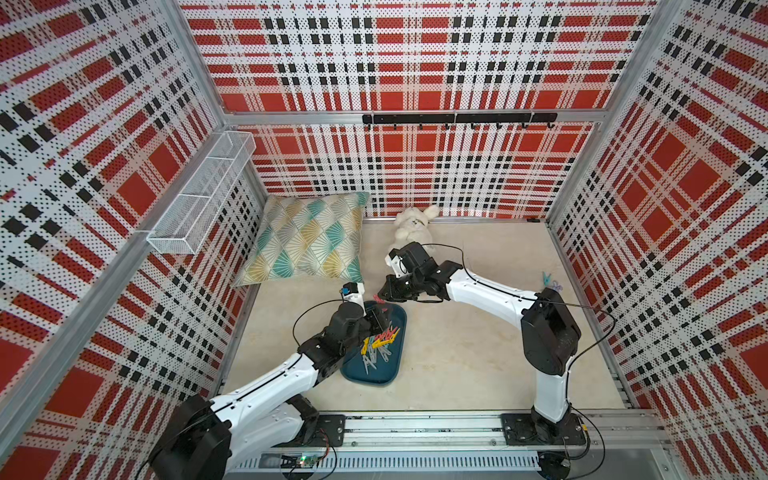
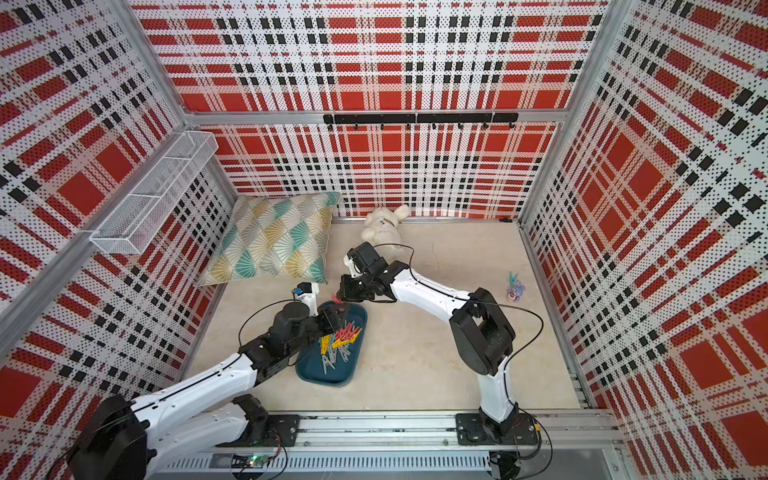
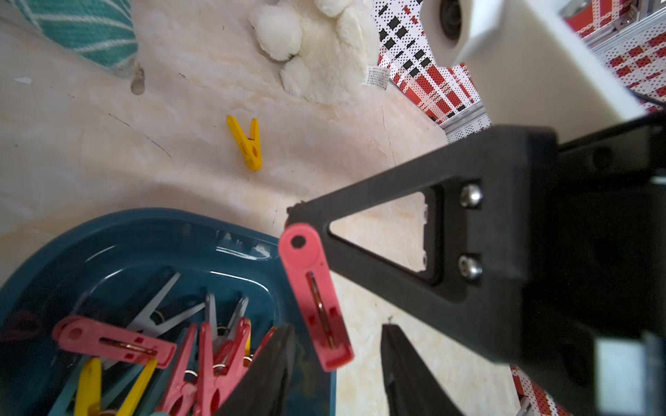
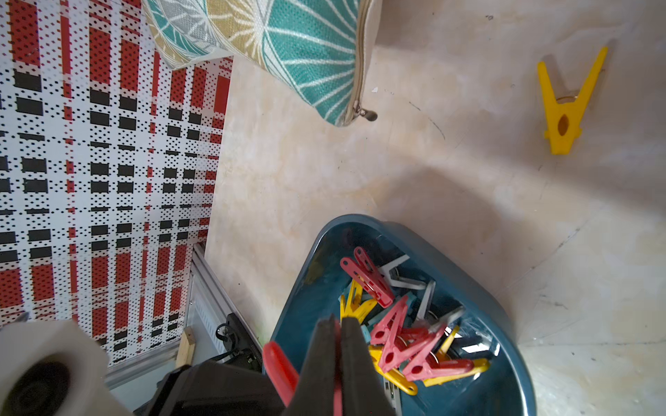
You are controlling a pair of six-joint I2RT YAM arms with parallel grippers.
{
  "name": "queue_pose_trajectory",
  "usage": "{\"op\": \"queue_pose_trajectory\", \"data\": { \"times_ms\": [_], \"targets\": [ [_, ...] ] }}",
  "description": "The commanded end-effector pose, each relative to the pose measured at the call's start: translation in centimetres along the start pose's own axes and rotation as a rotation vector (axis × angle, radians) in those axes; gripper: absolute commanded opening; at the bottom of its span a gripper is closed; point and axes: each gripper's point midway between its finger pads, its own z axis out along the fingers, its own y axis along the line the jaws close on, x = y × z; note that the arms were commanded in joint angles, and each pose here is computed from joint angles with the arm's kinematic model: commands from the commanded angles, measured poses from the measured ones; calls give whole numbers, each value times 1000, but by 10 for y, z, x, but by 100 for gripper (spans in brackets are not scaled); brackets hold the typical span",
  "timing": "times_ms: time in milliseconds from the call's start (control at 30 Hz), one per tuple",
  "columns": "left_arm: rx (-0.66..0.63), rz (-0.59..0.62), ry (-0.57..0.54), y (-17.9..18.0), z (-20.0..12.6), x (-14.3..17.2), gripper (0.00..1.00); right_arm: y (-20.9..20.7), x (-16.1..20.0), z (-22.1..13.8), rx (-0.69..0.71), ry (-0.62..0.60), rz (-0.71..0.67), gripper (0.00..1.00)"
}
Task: Put the clothespins into the storage box
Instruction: Place the clothespin in the storage box.
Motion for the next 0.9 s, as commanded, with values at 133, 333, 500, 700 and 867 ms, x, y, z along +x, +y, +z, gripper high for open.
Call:
{"op": "queue_pose_trajectory", "data": {
  "times_ms": [133, 333, 500, 700, 867],
  "targets": [
    [35, -3, -46, -10, -3, -14, 25, 21, -1, -12, -42, -25, -25, 6],
    [34, -2, -24, -7, -4, -9, 11, 22, -7, -17, -22, -50, -55, 23],
    [22, 7, 19, -4, -6, 0, 7, 17, -25, -24, 21, -89, -78, 32],
    [-26, 11, 93, 10, -8, 17, 7, 1, -54, -29, 86, -140, -93, 39],
    [-81, 10, 139, 26, -10, 31, 7, -23, -76, -24, 193, -158, -114, 40]
  ]
}}
